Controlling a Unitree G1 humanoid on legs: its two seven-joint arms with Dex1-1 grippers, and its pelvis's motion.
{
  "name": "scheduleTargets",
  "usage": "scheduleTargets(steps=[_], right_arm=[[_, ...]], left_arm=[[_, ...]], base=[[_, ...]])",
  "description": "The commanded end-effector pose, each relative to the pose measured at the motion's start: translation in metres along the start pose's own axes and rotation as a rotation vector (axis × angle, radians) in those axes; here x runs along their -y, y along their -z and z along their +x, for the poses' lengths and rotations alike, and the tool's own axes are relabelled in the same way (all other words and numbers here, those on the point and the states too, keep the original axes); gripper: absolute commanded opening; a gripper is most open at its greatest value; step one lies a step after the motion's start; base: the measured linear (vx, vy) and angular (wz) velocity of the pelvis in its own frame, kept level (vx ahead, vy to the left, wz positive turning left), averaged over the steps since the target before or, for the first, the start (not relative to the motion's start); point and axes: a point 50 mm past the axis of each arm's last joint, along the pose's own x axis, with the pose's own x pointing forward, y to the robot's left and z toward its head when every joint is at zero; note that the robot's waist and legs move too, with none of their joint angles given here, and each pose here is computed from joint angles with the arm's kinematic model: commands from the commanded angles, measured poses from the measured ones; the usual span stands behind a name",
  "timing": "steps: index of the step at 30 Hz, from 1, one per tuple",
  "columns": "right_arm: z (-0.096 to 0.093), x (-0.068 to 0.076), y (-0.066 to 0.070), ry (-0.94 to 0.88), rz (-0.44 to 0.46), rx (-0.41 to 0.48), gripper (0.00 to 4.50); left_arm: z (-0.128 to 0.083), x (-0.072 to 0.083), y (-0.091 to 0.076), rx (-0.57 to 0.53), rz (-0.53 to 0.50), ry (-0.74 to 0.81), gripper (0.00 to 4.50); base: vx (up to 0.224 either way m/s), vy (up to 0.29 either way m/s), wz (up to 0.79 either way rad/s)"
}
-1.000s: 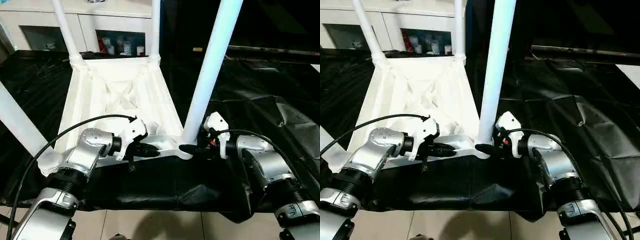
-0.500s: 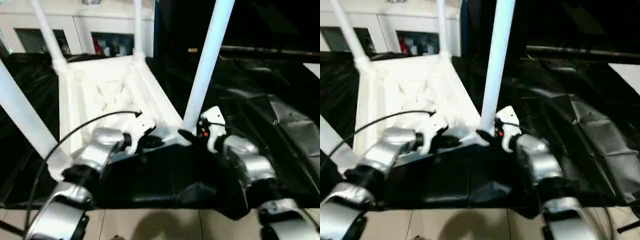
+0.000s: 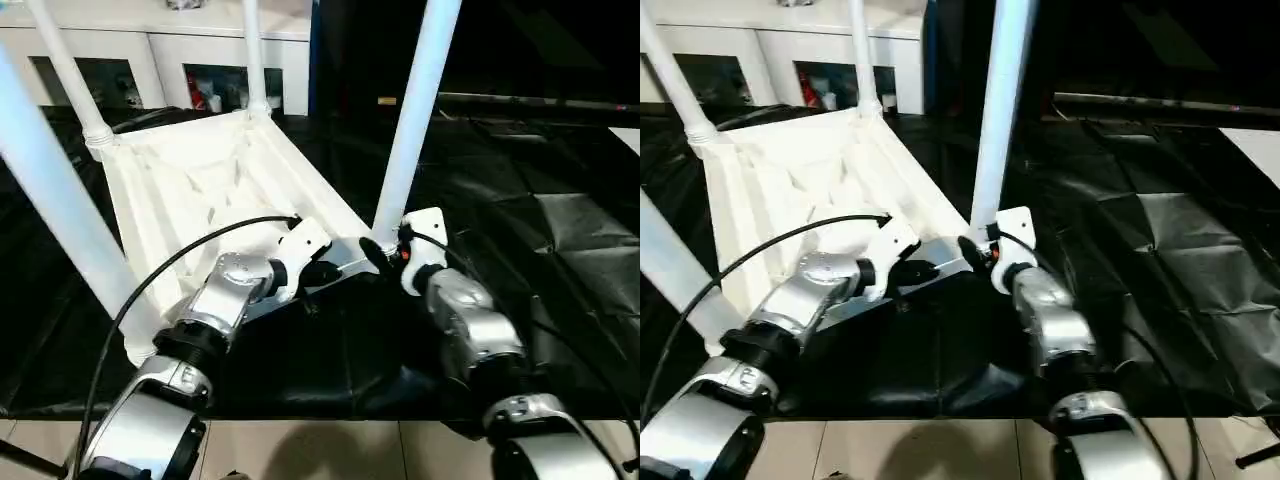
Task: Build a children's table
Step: Rotate leg to tighten
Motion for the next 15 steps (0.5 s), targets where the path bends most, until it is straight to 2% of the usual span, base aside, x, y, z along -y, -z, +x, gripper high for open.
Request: scheduleTargets(steps=[1, 2, 3, 4, 8, 15], right_arm=[[-0.001, -0.014, -0.002, -0.179, -0.037, -0.01, 3.76], [-0.012, -0.007, -0.004, -0.278, -0.105, -0.042, 3.76], [-0.017, -0.004, -0.004, -0.321, -0.134, -0.061, 3.76], [-0.017, -0.003, -0.004, -0.326, -0.137, -0.063, 3.76], [-0.039, 0.015, -0.007, -0.429, -0.223, -0.117, 3.76], [-0.047, 0.014, -0.006, -0.521, -0.239, -0.166, 3.76]], left_arm=[[0.002, 0.01, 0.003, 0.054, -0.008, 0.072, 0.0], [-0.005, 0.007, 0.006, 0.057, 0.004, 0.105, 0.0], [-0.009, 0.006, 0.006, 0.06, 0.013, 0.12, 0.0], [-0.009, 0.006, 0.007, 0.06, 0.014, 0.122, 0.0], [-0.03, 0.009, 0.009, 0.097, 0.037, 0.298, 0.0], [-0.046, 0.012, 0.014, 0.082, 0.029, 0.403, 0.0]], base=[[0.0, 0.0, 0.0], [0.0, 0.0, 0.0], [0.0, 0.0, 0.0], [0.0, 0.0, 0.0], [0.0, 0.0, 0.0], [0.0, 0.0, 0.0]])
